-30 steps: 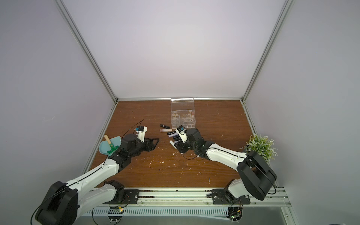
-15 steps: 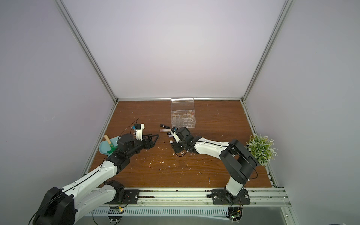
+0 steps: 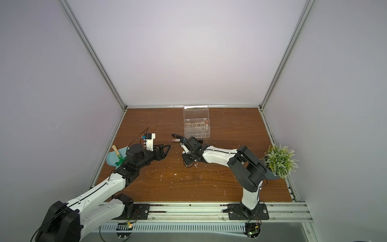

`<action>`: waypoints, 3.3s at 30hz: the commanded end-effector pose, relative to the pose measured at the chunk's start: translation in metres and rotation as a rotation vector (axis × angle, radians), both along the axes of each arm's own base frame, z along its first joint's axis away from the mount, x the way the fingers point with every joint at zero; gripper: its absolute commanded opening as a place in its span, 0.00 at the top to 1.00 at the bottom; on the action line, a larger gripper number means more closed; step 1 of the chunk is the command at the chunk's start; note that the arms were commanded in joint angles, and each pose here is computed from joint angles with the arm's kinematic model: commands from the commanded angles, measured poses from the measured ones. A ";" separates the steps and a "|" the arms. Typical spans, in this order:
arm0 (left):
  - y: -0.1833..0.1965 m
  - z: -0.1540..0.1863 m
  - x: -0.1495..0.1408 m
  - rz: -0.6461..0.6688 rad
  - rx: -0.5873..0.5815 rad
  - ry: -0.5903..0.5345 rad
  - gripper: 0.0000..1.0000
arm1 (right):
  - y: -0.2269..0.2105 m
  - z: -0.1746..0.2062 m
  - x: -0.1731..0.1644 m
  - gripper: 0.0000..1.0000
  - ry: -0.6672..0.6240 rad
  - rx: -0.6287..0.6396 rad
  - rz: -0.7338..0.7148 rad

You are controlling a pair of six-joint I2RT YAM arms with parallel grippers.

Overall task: Arrange the lipsticks in the organizer
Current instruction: Pick up the lipstick at the center of the board.

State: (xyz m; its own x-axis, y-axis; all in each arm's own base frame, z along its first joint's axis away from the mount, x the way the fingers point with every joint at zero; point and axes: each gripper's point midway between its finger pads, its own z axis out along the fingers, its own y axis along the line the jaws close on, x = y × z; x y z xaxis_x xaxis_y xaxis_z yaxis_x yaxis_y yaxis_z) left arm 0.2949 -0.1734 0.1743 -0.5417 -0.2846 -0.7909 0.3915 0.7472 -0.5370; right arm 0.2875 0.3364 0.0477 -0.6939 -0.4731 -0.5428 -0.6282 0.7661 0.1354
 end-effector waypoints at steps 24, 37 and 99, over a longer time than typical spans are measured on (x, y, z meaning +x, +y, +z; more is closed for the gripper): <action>0.006 0.020 -0.004 0.006 -0.025 -0.047 0.32 | 0.012 -0.001 -0.001 0.81 -0.014 -0.072 0.025; -0.028 0.049 -0.017 -0.212 -0.253 -0.019 0.28 | 0.010 0.085 -0.016 0.88 -0.170 0.161 0.082; -0.072 0.053 -0.024 -0.411 -0.295 0.045 0.71 | 0.024 0.167 -0.045 0.90 -0.266 0.456 0.180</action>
State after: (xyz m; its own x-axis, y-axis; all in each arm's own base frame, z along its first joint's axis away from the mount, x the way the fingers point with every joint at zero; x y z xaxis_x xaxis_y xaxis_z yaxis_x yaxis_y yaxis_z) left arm 0.2753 -0.2371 0.2120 -0.7119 -0.2712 -0.6478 0.5352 0.3878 -0.7505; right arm 0.2466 0.3539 0.1978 -0.4616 -0.2763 -0.8430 -0.7813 0.5767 0.2387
